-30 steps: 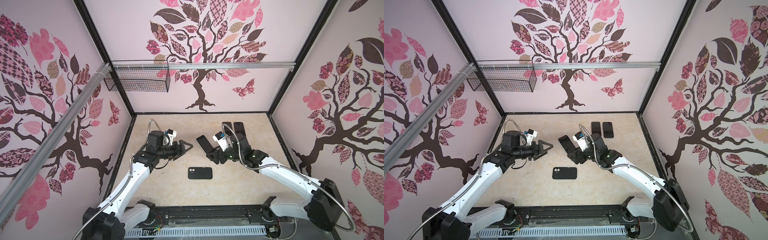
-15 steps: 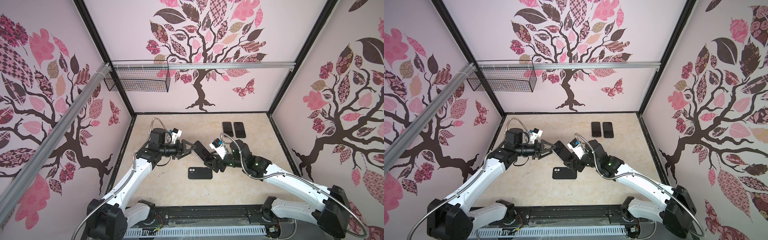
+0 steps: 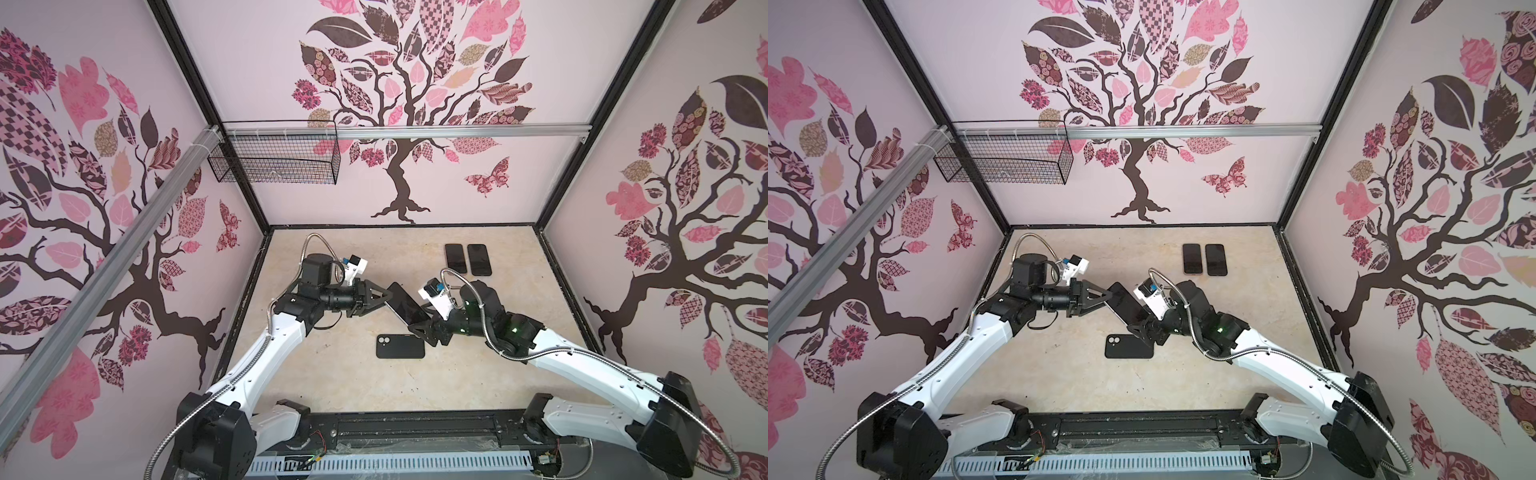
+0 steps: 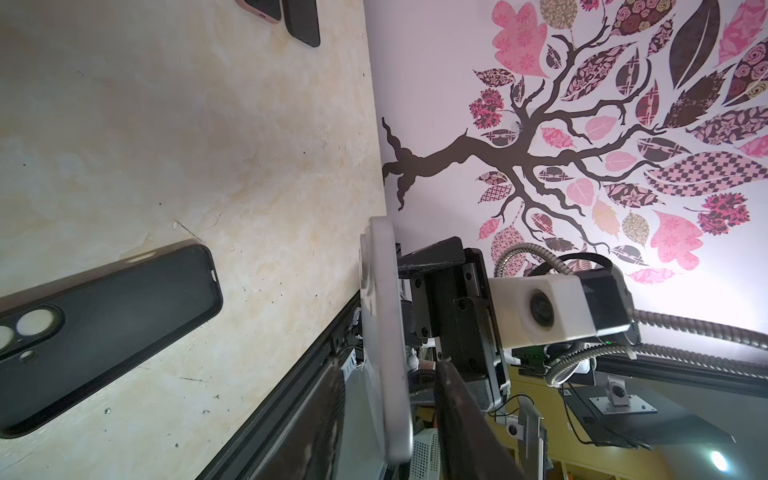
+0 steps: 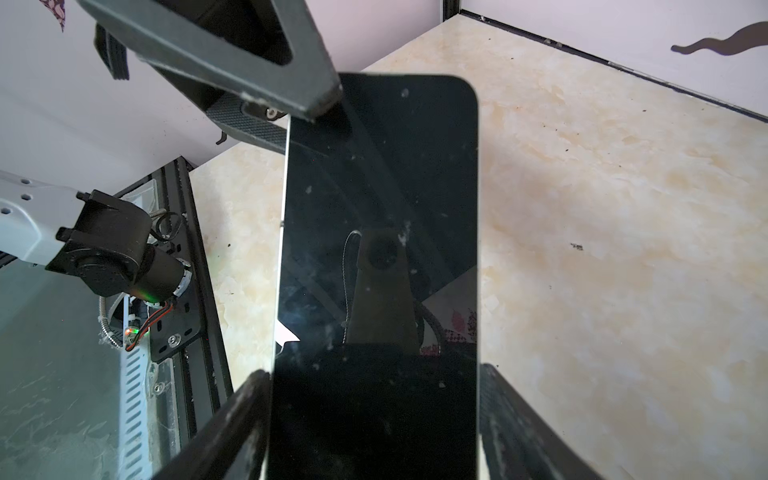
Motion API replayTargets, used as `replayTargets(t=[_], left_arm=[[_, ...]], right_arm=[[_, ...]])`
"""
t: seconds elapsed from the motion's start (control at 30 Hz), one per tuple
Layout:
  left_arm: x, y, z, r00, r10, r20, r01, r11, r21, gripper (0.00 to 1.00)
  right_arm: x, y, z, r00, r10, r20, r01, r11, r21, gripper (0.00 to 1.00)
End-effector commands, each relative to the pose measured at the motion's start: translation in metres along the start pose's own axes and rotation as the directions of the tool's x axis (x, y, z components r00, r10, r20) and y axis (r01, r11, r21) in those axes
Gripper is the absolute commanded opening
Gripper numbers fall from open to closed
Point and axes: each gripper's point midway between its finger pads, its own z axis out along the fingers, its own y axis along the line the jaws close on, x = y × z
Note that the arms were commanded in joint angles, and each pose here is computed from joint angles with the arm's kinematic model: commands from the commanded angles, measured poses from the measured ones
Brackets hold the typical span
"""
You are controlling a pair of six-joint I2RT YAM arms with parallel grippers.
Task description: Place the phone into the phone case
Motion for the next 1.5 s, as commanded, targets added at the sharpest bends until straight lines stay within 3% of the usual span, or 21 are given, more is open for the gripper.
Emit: replayTargets(t=[0.0, 0.6, 0.83, 0.9, 1.03, 1.33, 1.47], left_arm=[[-0.010, -0.020, -0.005, 0.998, 0.064, 0.017, -0.065, 0.997, 0.036, 0.36], [-0.008, -0.019, -0.005, 0.998, 0.068, 0.016, -0.068, 0.997, 0.035, 0.15], [-0.008, -0.021, -0.006, 0.997, 0.069, 0.019, -0.070, 0.997, 0.038, 0.07], [-0.008, -0.021, -0.006, 0.997, 0.070, 0.019, -0.071, 0.997, 0.039, 0.04], [-0.008, -0.022, -0.007, 0.995, 0.093, 0.025, -0.094, 0.995, 0.037, 0.00], [-0.012, -0.018, -0.011, 0.988, 0.129, 0.090, -0.129, 0.992, 0.001, 0.00], [-0.012, -0.019, -0.014, 0.980, 0.164, 0.114, -0.164, 0.986, -0.006, 0.00]], right_arm=[[-0.029, 0.011, -0.014, 0.994, -0.057, 0.089, 0.058, 0.998, -0.014, 0.19], [-0.028, 0.012, -0.015, 0.994, -0.068, 0.080, 0.070, 0.998, -0.012, 0.20], [-0.027, 0.010, -0.015, 0.995, -0.065, 0.073, 0.065, 0.998, -0.001, 0.28], [-0.027, 0.009, -0.016, 0.996, -0.065, 0.069, 0.064, 0.998, 0.009, 0.35], [-0.028, 0.006, -0.020, 0.996, -0.063, 0.067, 0.061, 0.997, 0.036, 0.64], [-0.033, 0.008, -0.036, 0.996, -0.063, 0.068, 0.060, 0.997, 0.052, 1.00], [-0.040, 0.011, -0.045, 0.994, -0.053, 0.099, 0.048, 0.998, 0.050, 1.00]])
